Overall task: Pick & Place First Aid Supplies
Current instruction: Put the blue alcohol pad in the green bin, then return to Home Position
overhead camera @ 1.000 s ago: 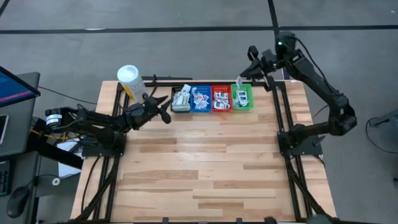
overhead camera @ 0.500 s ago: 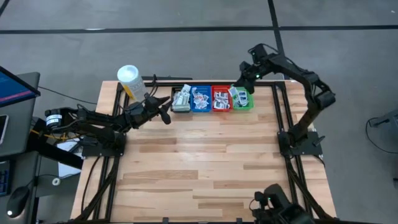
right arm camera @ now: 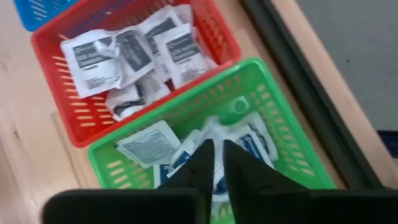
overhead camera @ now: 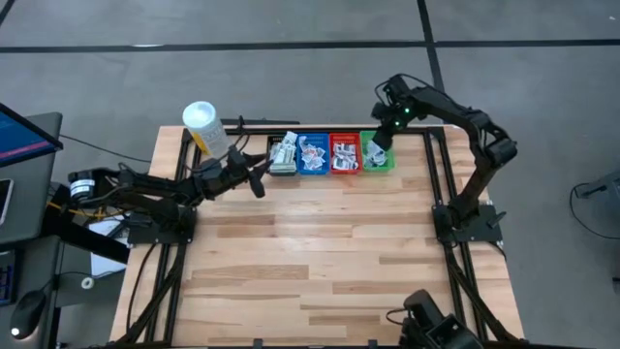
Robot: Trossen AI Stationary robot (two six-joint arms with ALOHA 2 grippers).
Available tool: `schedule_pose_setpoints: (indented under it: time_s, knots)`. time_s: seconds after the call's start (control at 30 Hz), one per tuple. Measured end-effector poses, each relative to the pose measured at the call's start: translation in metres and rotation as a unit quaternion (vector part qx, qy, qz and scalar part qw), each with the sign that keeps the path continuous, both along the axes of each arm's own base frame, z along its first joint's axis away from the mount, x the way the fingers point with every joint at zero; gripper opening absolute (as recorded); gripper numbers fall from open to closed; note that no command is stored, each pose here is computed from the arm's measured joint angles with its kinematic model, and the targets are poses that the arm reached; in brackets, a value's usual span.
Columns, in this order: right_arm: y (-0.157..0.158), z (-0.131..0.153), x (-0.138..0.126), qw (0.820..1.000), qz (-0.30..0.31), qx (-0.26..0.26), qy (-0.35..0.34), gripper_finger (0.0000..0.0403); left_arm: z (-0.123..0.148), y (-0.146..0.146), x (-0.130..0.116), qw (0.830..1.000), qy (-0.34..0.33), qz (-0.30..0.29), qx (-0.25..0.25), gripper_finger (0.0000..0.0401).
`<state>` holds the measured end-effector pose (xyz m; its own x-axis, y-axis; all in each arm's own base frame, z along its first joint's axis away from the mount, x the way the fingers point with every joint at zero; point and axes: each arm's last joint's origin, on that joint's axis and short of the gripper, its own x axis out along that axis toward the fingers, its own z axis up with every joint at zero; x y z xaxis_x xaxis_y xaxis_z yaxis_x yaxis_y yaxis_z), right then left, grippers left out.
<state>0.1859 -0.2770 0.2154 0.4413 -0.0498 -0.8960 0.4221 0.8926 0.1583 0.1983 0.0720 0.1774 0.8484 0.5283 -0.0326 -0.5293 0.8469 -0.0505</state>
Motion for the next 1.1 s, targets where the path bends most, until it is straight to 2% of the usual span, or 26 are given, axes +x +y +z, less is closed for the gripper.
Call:
schedule_pose_setpoints:
  time_s: [0.2, 0.37, 0.5, 0.7, 0.83, 0.93, 1.1]
  knots:
    - [0.007, 0.013, 0.000, 1.000, -0.013, -0.023, 0.006, 0.0097, 0.006, -0.003, -0.002, 0.999, -0.014, -0.035, 0.001, 0.0121]
    - [0.018, 0.035, -0.001, 0.999, -0.024, -0.027, -0.032, 0.0133, 0.015, -0.012, -0.010, 0.997, -0.026, -0.064, -0.047, 0.0121]
    - [0.039, 0.065, 0.004, 0.991, 0.007, -0.053, -0.127, 0.0130, 0.026, -0.029, -0.024, 0.992, -0.029, -0.095, -0.079, 0.0121]
    - [0.091, 0.093, 0.002, 0.974, 0.011, -0.098, -0.203, 0.0102, 0.038, -0.058, -0.051, 0.980, -0.034, -0.155, -0.117, 0.0108]
    - [0.125, 0.094, -0.010, 0.968, 0.026, -0.100, -0.230, 0.0098, 0.038, -0.075, -0.066, 0.971, -0.021, -0.194, -0.141, 0.0092]
    - [0.146, 0.089, -0.021, 0.962, 0.022, -0.094, -0.254, 0.0098, 0.038, -0.086, -0.076, 0.961, -0.017, -0.239, -0.138, 0.0083]
    - [0.175, 0.082, -0.040, 0.941, 0.022, -0.109, -0.319, 0.0098, 0.036, -0.094, -0.095, 0.957, -0.066, -0.258, -0.115, 0.0067]
